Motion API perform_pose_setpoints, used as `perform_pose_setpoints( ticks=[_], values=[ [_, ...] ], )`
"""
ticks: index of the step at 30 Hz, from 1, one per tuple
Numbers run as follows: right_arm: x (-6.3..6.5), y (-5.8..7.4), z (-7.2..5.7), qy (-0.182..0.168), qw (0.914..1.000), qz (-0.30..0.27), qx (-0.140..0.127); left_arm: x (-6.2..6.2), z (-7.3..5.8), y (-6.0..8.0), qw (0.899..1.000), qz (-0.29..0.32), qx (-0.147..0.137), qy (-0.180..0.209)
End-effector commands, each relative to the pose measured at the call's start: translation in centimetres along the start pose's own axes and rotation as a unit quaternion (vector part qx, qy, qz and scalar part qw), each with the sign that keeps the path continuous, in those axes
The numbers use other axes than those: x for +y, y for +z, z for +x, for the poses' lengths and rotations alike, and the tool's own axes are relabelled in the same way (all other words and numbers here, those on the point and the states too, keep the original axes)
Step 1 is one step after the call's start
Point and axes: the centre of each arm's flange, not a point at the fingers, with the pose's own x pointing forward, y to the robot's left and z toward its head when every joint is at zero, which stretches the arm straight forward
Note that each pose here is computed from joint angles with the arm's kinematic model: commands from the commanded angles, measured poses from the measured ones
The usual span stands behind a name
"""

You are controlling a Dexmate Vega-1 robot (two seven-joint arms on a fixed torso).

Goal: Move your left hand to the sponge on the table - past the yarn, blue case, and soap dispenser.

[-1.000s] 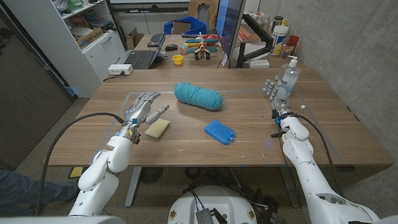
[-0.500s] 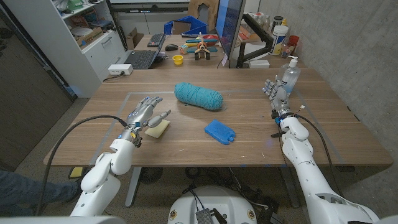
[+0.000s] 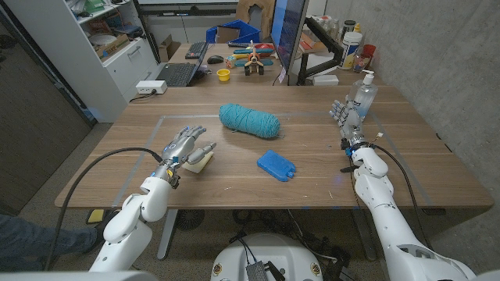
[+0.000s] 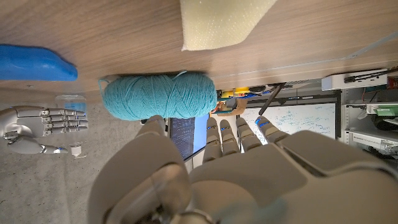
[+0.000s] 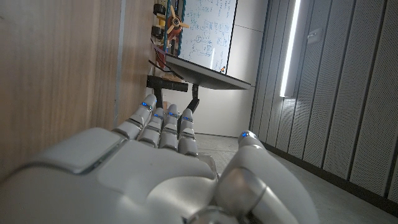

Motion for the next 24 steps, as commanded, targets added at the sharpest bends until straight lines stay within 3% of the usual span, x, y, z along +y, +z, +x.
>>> perform_pose_setpoints(
  ticks=[1, 24],
  values=[
    [-0.2, 0.2, -0.4, -0.006, 1.0, -0.005, 0.003, -1.1, 0.0, -0.2, 1.0, -0.003, 0.002, -0.014],
    [0.5, -0.7, 0.5, -0.001, 1.0, 0.0, 0.009, -2.7, -0.2, -1.1, 0.999, -0.018, 0.015, -0.03]
  ],
)
